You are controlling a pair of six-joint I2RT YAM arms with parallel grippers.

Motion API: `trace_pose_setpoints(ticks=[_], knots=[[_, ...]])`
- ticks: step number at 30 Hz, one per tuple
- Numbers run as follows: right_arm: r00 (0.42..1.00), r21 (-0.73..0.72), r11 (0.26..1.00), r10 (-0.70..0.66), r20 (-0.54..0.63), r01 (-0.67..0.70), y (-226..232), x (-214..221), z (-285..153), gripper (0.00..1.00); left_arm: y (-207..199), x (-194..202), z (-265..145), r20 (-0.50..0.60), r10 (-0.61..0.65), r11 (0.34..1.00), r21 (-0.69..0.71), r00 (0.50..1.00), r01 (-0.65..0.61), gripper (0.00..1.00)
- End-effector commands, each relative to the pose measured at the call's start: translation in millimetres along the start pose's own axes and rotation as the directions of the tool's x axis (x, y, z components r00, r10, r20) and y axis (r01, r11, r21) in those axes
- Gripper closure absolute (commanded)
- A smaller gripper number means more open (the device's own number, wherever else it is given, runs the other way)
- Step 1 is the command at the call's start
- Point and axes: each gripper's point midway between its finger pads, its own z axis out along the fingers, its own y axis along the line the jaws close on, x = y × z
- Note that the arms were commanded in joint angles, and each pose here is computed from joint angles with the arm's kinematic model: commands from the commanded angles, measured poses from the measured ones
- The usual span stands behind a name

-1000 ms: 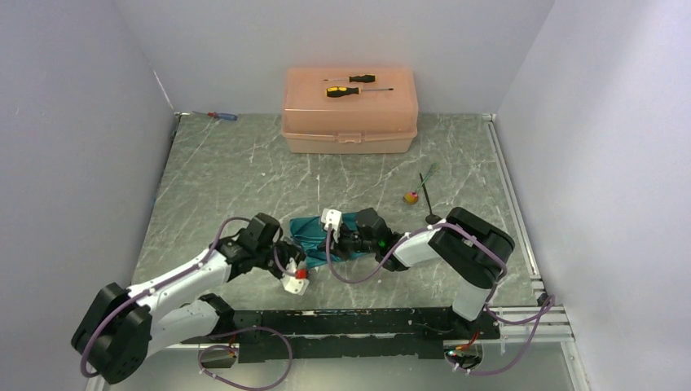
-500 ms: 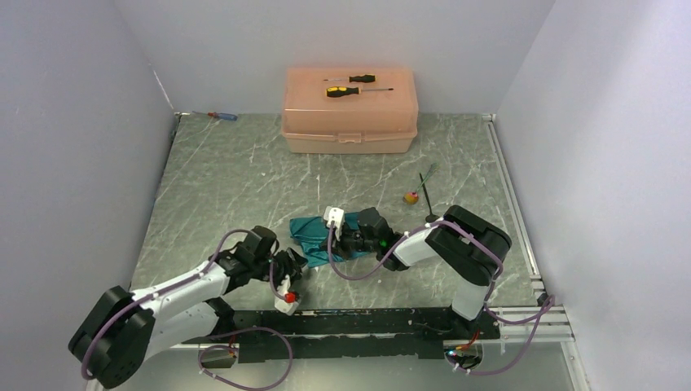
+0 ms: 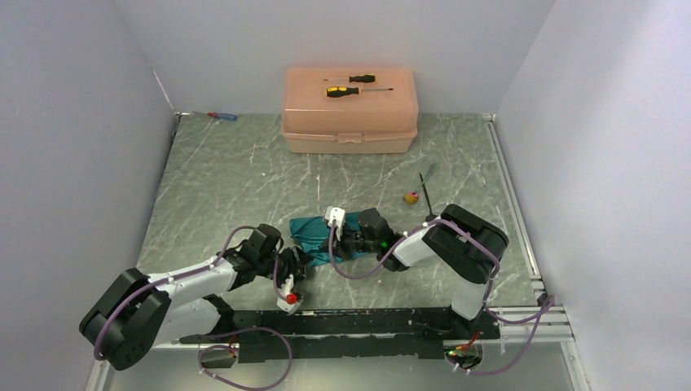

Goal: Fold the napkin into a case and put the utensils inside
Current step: Pick up the 2/3-rectangle-folded napkin at the center of the board.

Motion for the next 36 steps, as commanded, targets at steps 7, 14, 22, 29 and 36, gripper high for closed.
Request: trace_pose_setpoints(ticks=[7,14,22,29,36], knots=[[0.999,-0.027,1.0,0.0,0.053,0.001,2.0,-13.8,3.7,1.0,-18.0,10.9,12.1,-0.031,0.002,0.999,0.04,1.0,0.0,0.64],[0.998,-0.038,0.999,0.001,0.056,0.001,4.4,-14.9,3.1,1.0,-14.2,9.3,9.7,-0.034,-0.009,1.0,0.02,0.999,0.01,0.75],[0.998,-0.087,0.996,0.003,0.059,0.002,12.8,-15.5,2.9,0.84,-0.1,15.3,9.6,-0.068,-0.063,0.998,-0.023,0.996,0.062,0.81],[0.998,-0.114,0.993,-0.01,0.057,0.016,19.3,-10.4,-0.3,0.71,18.7,28.4,12.3,-0.125,-0.186,0.982,-0.063,0.975,0.179,0.88],[0.997,-0.091,0.995,-0.044,0.056,0.049,15.1,-7.4,-1.9,0.64,38.6,29.4,11.3,-0.128,-0.338,0.94,-0.091,0.932,0.329,0.96]])
